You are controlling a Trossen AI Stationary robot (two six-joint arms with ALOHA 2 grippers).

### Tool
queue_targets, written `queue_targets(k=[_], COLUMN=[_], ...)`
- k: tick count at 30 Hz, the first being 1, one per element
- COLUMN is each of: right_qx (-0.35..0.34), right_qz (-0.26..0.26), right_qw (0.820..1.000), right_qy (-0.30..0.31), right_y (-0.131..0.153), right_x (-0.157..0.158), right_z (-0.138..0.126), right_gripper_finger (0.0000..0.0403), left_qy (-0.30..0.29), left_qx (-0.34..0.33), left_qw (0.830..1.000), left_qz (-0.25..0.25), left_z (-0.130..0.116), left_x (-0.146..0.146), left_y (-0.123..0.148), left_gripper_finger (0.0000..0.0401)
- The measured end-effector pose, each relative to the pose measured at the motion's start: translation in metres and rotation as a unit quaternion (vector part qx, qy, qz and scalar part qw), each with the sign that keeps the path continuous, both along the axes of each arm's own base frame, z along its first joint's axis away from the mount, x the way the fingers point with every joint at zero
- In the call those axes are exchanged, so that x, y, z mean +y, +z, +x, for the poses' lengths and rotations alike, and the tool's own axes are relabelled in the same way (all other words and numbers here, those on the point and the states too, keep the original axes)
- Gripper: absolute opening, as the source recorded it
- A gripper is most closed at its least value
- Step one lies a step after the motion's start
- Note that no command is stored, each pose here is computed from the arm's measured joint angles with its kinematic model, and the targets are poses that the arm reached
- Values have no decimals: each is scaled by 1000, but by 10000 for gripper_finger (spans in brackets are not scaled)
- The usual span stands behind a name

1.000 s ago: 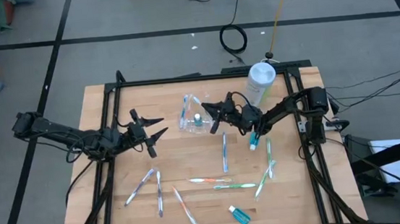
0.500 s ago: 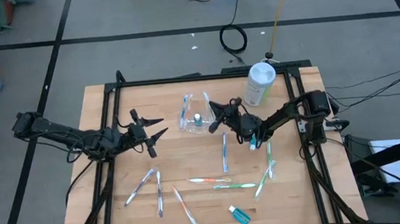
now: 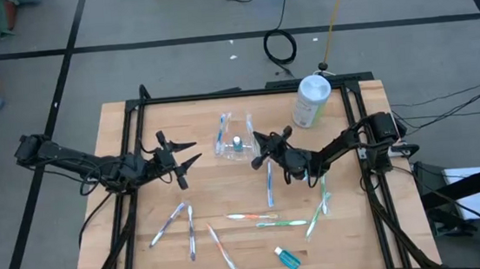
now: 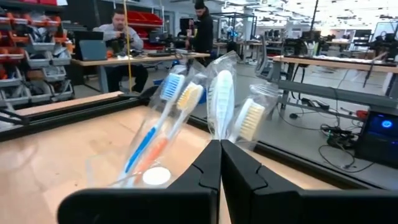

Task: Pick & Place toothbrushing station
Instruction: Put the top green toothbrush into the transparent organizer, then put the left violet toothbrush into the transparent organizer

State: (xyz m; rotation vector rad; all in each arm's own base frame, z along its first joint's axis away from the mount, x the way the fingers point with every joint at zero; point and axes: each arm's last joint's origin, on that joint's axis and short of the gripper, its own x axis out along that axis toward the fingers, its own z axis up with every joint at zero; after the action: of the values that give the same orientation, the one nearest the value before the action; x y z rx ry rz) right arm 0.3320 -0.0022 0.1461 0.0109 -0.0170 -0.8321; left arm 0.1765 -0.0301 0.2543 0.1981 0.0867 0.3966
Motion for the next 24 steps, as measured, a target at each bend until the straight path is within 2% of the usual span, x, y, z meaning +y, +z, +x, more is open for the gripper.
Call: queue_targets(k=[7, 11, 14, 20, 24], right_qx=[34, 32, 33, 45, 38], right_qz=[0, 5, 1, -24, -45], right_qw=[999, 997, 997, 996, 996], right_qy=[-23, -66, -75, -76, -62], right_y=[-6, -7, -7, 9, 31], right_x=[-1, -3, -4, -2, 5], right_z=[-1, -3, -4, -6, -10], right_gripper_finger=[15, 44, 71, 124, 149], left_qy=[0, 0, 1, 6, 16], left_qx=[3, 3, 4, 43, 78], left_qw=[1000, 1000, 1000, 998, 994], left_qz=[1, 1, -5, -39, -72], left_z=[0, 0, 0, -2, -4], left_x=[0, 0, 0, 0, 1], left_y=[-1, -1, -1, -13, -23], left_gripper_finger=[177, 177, 177, 177, 177])
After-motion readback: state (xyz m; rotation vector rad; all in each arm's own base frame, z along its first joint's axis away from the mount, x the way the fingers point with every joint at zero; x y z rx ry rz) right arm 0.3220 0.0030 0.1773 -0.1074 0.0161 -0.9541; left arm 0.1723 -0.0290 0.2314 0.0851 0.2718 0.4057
